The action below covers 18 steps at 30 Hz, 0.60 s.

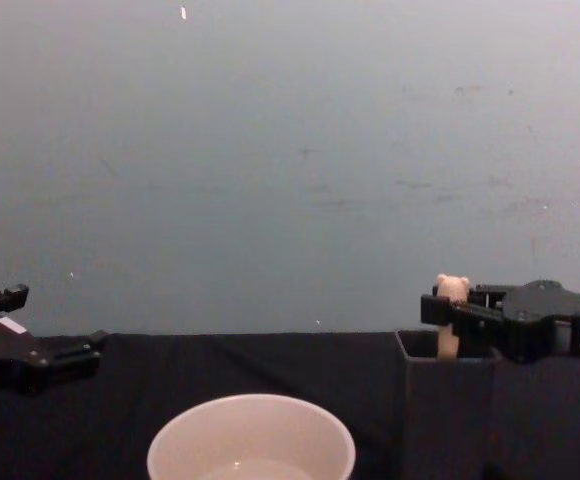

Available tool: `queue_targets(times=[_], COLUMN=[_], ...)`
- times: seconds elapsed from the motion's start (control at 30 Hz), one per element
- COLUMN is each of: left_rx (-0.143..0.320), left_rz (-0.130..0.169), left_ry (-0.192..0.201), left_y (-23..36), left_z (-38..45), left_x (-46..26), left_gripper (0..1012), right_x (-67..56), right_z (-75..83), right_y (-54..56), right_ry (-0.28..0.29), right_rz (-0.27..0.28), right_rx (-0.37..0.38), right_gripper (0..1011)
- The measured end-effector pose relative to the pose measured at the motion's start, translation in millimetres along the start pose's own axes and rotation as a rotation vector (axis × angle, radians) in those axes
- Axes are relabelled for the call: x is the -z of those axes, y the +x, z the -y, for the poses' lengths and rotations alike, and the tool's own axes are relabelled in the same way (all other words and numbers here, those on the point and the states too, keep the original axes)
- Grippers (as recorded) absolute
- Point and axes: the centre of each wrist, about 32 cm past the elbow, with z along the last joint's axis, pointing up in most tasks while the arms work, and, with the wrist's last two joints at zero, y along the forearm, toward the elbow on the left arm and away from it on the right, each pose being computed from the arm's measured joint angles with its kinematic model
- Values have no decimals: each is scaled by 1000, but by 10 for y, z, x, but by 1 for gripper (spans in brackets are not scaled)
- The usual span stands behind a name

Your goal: Pick up the stirring spoon with one hand, stir inside the cup, then place it back in its original position.

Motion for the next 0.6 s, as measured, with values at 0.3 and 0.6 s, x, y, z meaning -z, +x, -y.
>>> queue_targets(times=[0.3, 0.6], left_rx=[0, 0], left_rz=[0, 0], left_ry=[0, 0], left_y=[0, 0], left_z=[0, 0], left_x=[0, 0], left_gripper=[1001, 1001], right_x=[26, 24], right_z=[3, 4], right_y=[-5, -4], right_ry=[-15, -13], right_rz=[-2, -3], right_rx=[7, 6], right_gripper=[211, 214])
